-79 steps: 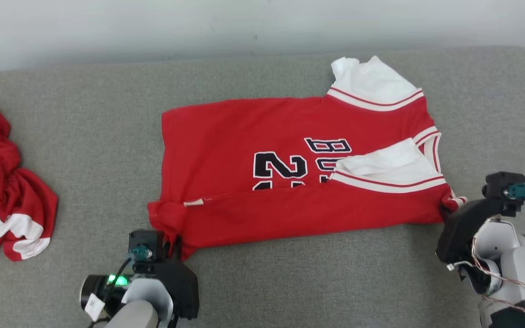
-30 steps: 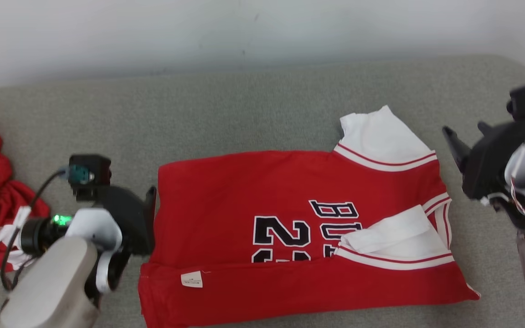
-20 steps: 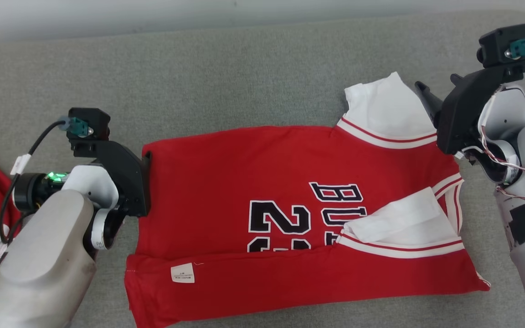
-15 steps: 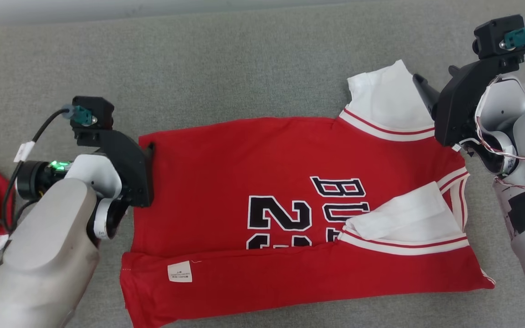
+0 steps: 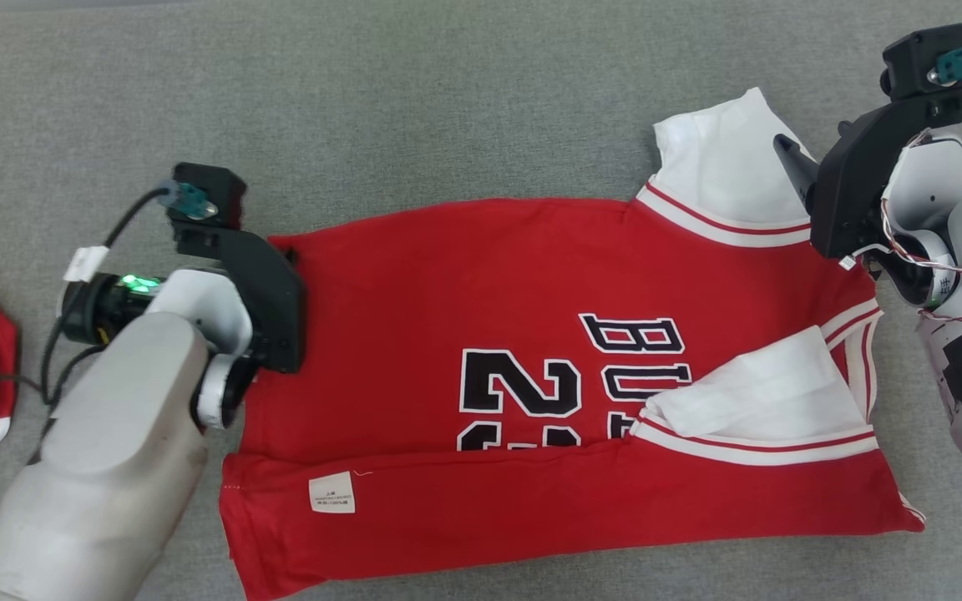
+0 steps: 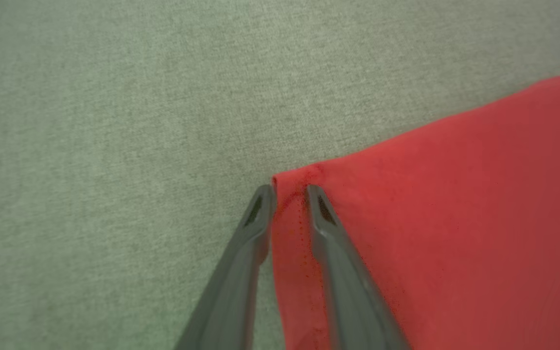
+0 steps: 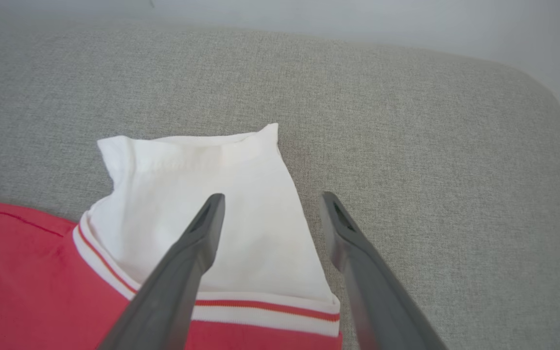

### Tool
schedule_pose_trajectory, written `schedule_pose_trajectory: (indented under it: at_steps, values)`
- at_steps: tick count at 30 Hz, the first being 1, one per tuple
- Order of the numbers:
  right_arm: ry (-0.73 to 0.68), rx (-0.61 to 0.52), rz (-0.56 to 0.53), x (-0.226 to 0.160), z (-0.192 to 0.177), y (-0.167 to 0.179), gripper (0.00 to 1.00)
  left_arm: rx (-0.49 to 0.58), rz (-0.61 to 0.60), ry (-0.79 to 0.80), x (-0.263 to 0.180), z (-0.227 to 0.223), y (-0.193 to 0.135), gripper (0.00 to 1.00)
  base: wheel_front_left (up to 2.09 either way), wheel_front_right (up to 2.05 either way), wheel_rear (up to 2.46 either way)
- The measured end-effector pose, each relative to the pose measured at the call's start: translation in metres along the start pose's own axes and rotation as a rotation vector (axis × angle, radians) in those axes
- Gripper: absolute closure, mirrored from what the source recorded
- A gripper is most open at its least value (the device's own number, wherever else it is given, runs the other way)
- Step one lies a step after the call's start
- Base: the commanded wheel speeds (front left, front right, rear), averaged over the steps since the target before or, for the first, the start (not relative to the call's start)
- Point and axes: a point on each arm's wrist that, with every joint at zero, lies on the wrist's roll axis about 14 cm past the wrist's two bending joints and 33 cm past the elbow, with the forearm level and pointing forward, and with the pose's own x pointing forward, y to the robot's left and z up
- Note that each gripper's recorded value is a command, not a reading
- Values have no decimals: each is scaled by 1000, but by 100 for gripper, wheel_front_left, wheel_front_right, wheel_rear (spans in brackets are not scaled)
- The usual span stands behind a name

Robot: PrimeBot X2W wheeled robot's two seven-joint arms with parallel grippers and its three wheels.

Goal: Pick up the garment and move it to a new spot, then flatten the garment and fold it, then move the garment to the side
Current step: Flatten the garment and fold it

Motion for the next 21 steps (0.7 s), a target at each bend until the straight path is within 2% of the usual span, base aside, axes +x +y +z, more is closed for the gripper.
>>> schedule_pose_trajectory:
  at_steps: [4,9,21]
  values:
    - [3,0,5,5,1,1,0,3,-3,-14,1,-2,-4,100,0,0,0]
    - [-59,-11,12,13,17,3,0,-21,9,-42,2,-6,-6,100,0,0,0]
    - [-1,-51,-20,44,7,-3,0,-42,3,-80,8,-11,-9,100,0,0,0]
